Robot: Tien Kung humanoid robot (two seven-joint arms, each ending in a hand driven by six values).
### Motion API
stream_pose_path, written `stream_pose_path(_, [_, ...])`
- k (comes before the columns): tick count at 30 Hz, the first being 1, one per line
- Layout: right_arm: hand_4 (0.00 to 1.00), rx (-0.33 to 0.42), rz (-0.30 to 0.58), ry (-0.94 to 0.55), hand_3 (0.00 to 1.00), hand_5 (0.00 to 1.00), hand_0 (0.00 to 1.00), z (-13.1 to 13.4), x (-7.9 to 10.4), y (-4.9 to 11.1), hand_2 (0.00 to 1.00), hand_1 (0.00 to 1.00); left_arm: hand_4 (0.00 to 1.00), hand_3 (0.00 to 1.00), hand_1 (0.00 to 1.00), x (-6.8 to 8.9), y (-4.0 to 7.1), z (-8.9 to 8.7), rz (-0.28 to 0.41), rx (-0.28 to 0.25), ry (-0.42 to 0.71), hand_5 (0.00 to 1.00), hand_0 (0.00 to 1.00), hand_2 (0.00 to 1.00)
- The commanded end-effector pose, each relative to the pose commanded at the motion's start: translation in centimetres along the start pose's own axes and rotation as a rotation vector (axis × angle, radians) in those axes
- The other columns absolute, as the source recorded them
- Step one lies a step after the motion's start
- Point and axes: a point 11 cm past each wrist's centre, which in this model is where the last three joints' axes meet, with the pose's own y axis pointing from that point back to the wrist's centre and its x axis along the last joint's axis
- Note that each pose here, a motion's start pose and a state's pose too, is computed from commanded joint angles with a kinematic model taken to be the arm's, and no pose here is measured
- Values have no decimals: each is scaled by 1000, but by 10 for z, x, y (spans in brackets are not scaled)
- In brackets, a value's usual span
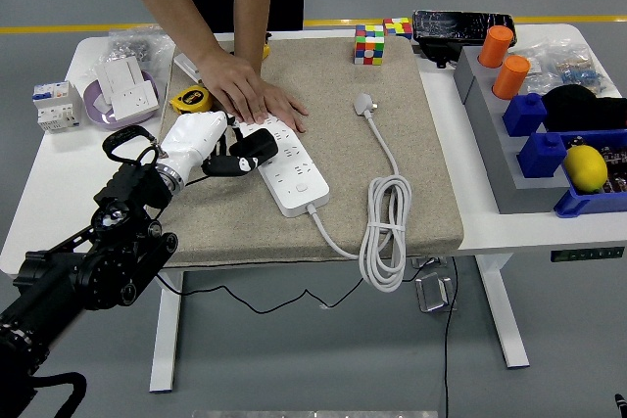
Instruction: Pick up the plug,place it near the board,insert it into the board,press the button
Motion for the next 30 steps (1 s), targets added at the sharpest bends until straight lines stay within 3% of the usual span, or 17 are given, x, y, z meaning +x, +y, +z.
stream_pose_path(8, [998,-4,0,-4,806,998,937,2,0,0,812,870,625,337,260,18,8,-3,53,5,112,516,335,257])
stream_pose_path(14, [998,-10,-2,-10,805,998,936,5,-1,0,812,870,624,338,260,40,24,-17,141,41,238,515,335,258])
stream_pose_path(18, [998,-12,-1,-14,805,998,937,5,0,0,811,870,624,339,262,49,36,-26,179,53,257,511,335,257])
stream_pose_path(30, [998,-8,-5,-22,805,998,936,2,-2,0,811,870,626,348,277,23,52,-58,159,76,120,504,341,266])
